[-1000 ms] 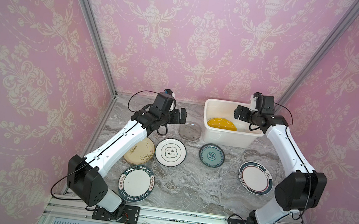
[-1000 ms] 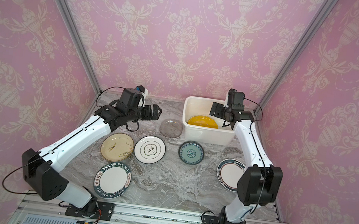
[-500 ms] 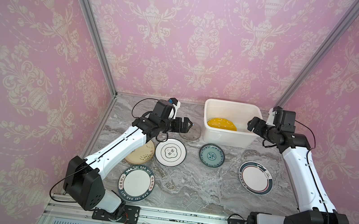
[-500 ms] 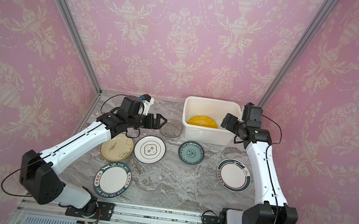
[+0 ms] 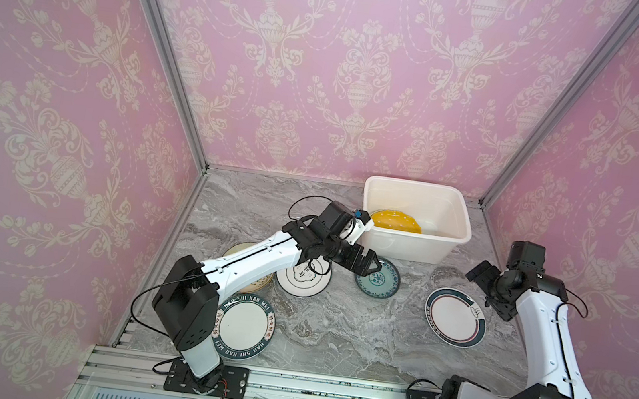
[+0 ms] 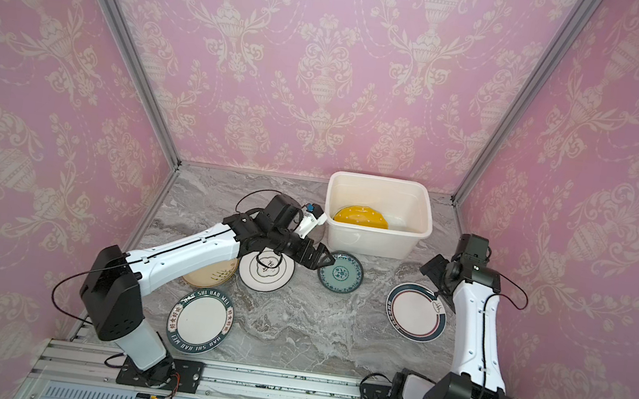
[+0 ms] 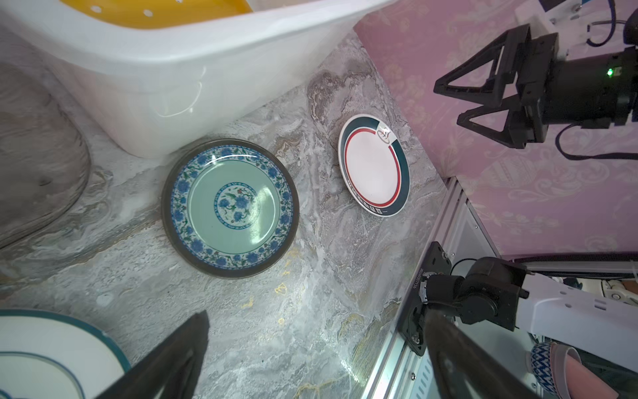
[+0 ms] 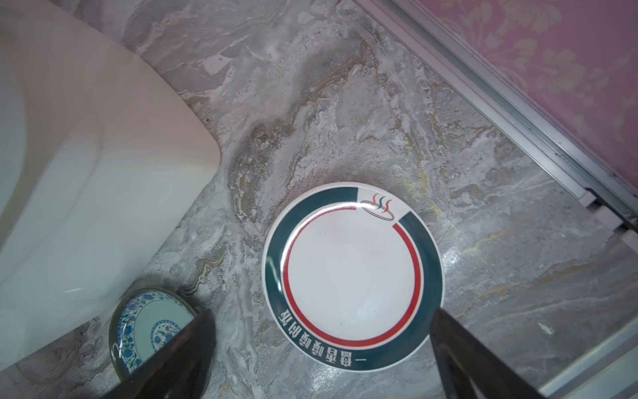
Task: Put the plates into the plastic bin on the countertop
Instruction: 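Move the right gripper to the green-rimmed white plate while the left reaches toward it, then grip opposite rims of the green-rimmed white plate with both grippers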
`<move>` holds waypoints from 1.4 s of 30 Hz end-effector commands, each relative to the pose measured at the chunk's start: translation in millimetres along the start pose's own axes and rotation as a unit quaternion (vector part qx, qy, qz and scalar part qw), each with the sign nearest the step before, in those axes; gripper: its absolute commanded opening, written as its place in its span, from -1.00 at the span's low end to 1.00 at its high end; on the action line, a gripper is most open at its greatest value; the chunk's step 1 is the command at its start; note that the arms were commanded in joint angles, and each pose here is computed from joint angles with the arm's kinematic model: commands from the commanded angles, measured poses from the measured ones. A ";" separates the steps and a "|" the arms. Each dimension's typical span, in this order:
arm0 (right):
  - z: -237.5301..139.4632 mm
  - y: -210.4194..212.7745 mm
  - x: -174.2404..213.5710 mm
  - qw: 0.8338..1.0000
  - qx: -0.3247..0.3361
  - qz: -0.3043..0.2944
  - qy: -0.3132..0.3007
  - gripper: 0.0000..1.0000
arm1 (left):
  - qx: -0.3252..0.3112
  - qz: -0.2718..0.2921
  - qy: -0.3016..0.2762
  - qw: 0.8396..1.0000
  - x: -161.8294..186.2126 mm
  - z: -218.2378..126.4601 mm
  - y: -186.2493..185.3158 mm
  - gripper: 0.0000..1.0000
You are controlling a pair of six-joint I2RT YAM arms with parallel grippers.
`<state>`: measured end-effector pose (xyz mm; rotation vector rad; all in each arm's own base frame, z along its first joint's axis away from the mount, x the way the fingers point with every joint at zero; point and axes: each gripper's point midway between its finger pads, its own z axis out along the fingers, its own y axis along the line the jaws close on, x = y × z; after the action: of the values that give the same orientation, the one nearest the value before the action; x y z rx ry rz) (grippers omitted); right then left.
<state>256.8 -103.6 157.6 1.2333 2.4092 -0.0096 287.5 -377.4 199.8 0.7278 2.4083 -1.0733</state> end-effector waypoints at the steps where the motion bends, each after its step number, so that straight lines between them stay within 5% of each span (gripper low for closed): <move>1: 12.4 -19.2 3.7 0.997 0.040 0.067 0.010 0.97 | 0.041 0.030 0.023 0.998 -0.1 24.7 -22.5 0.99; 8: 49.7 -32.7 13.1 0.984 0.046 0.158 0.066 0.97 | 0.061 0.096 0.084 0.990 17.8 71.6 -33.3 0.99; 16: 63.3 -43.9 12.5 0.982 0.054 0.157 0.088 0.99 | 0.138 0.031 0.157 0.977 21.4 113.6 -51.7 0.99; 22: 75.0 -59.9 22.5 0.976 0.077 0.170 0.109 1.00 | 0.137 -0.047 0.221 0.964 38.6 156.7 -42.2 0.99; 36: 82.4 -75.7 12.8 0.962 0.112 0.219 0.117 1.00 | 0.169 -0.051 0.183 0.967 1.4 199.1 -67.7 0.99; 42: 87.0 -80.2 9.9 0.962 0.120 0.213 0.121 1.00 | 0.146 -0.088 0.191 0.967 7.6 215.8 -49.6 0.99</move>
<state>226.7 -158.3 60.1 1.9213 2.3257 0.0150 286.2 -568.5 112.0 0.9624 2.6102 -1.5044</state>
